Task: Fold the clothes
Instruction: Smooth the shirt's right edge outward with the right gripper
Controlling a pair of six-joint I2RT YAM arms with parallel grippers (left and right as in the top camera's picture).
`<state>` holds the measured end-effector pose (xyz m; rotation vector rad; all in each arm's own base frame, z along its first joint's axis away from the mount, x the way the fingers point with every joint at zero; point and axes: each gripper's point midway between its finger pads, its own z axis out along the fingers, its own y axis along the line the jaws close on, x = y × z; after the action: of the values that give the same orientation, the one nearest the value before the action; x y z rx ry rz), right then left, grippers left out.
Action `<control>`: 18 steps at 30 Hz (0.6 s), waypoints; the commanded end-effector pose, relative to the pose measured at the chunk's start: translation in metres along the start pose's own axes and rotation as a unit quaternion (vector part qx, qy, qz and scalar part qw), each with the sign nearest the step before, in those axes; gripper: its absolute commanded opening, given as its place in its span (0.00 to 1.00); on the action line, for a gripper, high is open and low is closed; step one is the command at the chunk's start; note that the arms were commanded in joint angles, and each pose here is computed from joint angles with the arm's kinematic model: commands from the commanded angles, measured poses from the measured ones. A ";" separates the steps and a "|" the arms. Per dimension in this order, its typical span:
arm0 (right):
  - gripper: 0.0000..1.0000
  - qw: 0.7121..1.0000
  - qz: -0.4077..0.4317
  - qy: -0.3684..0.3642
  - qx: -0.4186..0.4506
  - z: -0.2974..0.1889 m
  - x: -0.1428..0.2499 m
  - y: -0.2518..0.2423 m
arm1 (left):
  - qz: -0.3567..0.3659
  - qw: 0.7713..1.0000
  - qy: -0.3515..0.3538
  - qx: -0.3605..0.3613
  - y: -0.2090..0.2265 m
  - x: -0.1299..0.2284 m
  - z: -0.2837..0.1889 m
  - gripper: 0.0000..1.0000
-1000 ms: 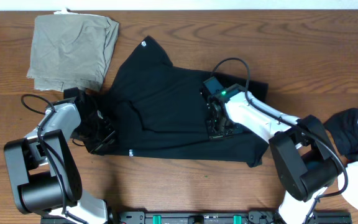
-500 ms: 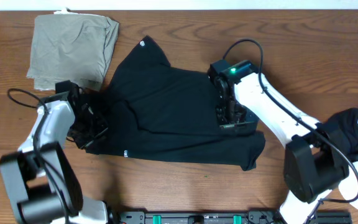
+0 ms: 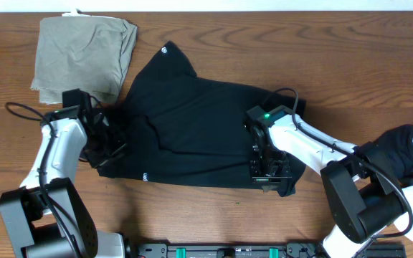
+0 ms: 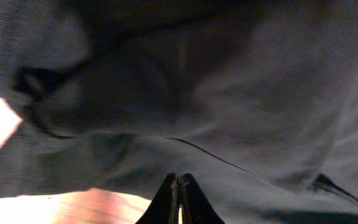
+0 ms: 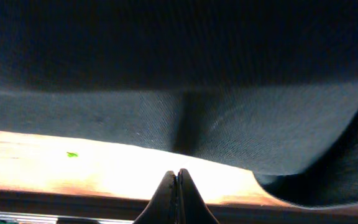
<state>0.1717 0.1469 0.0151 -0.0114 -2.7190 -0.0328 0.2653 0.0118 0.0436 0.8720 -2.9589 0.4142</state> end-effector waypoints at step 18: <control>0.01 0.999 0.043 -0.005 -0.013 0.000 -0.008 -0.009 | 0.052 0.995 0.087 0.007 -0.039 0.033 0.047 0.06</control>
<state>0.1731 0.1454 0.0123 -0.0695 -2.7155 -0.0535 0.2630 -0.0409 0.0135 0.6715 -2.8701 0.4688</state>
